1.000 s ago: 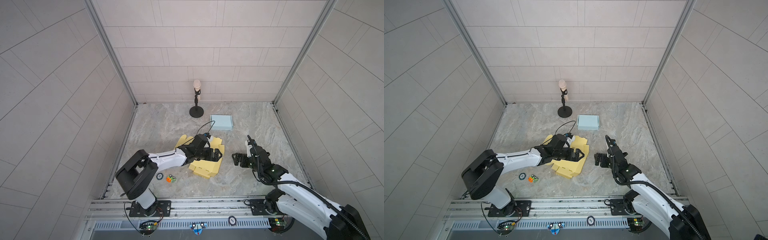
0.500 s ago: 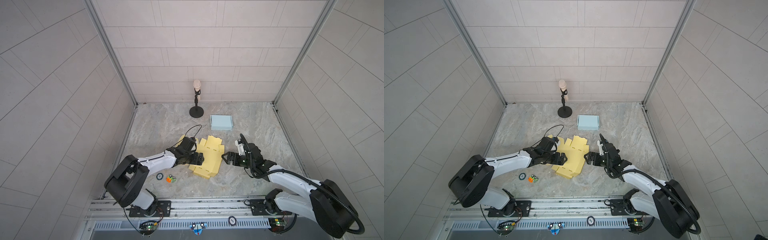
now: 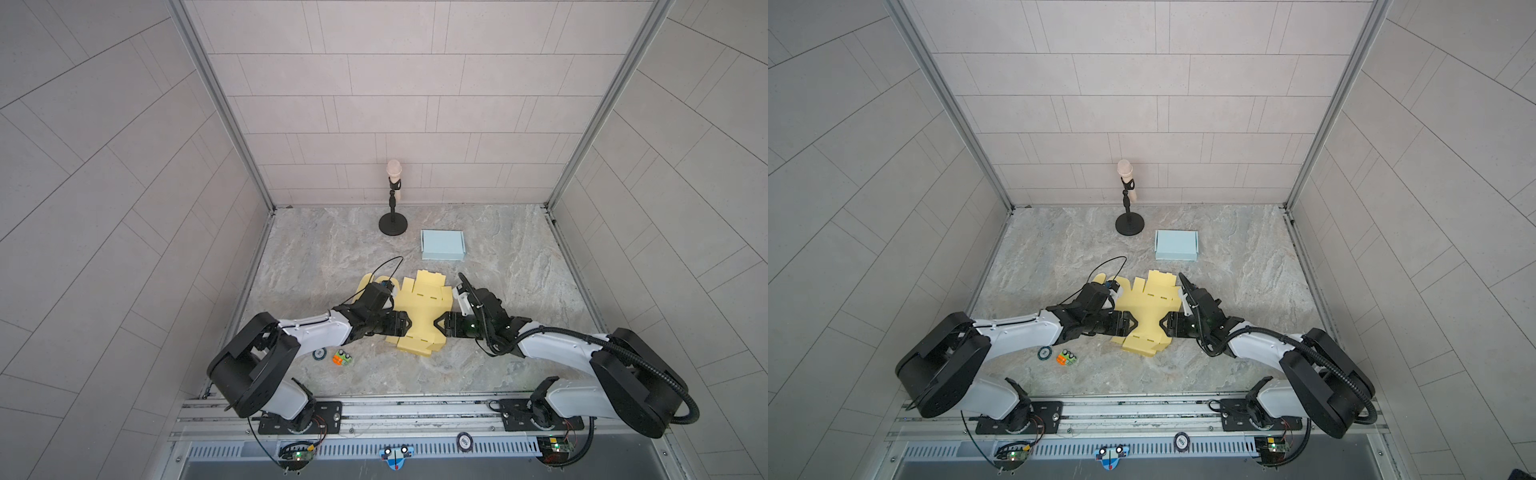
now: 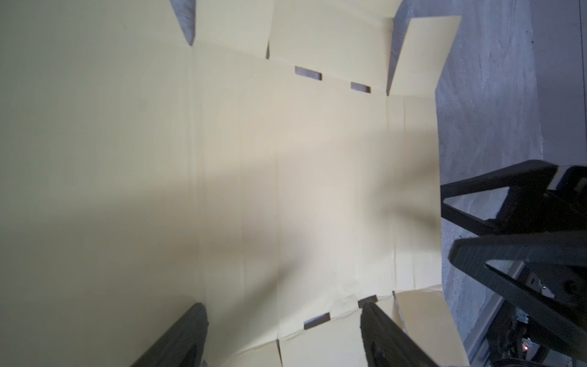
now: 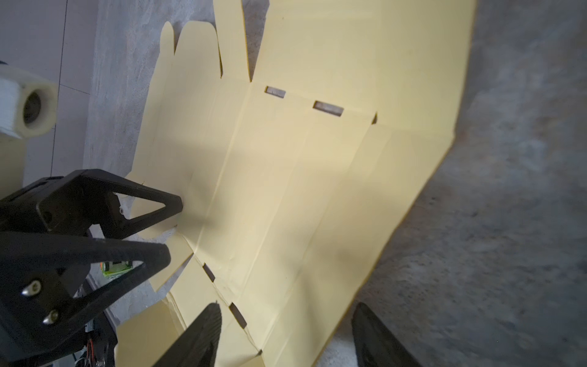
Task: Fold the paper box
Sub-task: 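Grip the yellow blank's opposite edges with both grippers and square it up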
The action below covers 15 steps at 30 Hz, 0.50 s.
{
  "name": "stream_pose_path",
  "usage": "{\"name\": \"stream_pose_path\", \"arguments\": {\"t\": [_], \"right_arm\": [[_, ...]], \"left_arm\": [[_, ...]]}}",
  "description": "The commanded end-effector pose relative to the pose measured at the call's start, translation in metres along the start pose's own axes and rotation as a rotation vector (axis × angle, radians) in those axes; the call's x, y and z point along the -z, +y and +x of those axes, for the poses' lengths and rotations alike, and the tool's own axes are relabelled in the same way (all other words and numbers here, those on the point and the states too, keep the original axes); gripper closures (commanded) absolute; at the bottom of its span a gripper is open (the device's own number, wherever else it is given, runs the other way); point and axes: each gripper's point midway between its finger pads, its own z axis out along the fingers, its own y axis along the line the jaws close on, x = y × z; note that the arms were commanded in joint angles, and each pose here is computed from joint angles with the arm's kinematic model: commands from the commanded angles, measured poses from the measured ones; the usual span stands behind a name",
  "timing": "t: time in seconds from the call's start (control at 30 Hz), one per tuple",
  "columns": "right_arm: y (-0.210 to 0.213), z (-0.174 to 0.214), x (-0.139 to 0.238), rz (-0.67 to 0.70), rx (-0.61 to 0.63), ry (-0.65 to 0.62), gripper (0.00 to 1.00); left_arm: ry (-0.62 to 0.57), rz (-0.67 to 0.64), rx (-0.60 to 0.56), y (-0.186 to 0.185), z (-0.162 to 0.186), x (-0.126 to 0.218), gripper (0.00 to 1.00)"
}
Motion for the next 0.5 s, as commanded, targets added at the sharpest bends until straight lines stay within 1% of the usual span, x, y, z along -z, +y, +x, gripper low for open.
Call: {"name": "stream_pose_path", "arguments": {"t": [0.0,0.13,0.3,0.37,0.47], "right_arm": [[0.0,-0.012,0.004,0.038,0.028,-0.04,0.37],[-0.012,-0.016,0.009,0.086,0.035,-0.056,0.49],[-0.023,-0.017,0.008,0.107,0.03,-0.046,0.56],[-0.023,-0.016,0.007,0.109,0.031,-0.04,0.61],[-0.024,-0.016,0.008,0.112,0.032,-0.04,0.64]], "left_arm": [[0.038,0.022,0.036,-0.006,0.017,-0.007,0.2],[0.029,0.056,0.052,-0.018,0.02,-0.012,0.21],[0.019,0.092,0.06,-0.028,0.02,-0.013,0.21],[0.013,0.088,0.054,-0.029,0.018,-0.011,0.21],[0.009,0.079,0.039,-0.03,0.014,-0.008,0.21]]}}
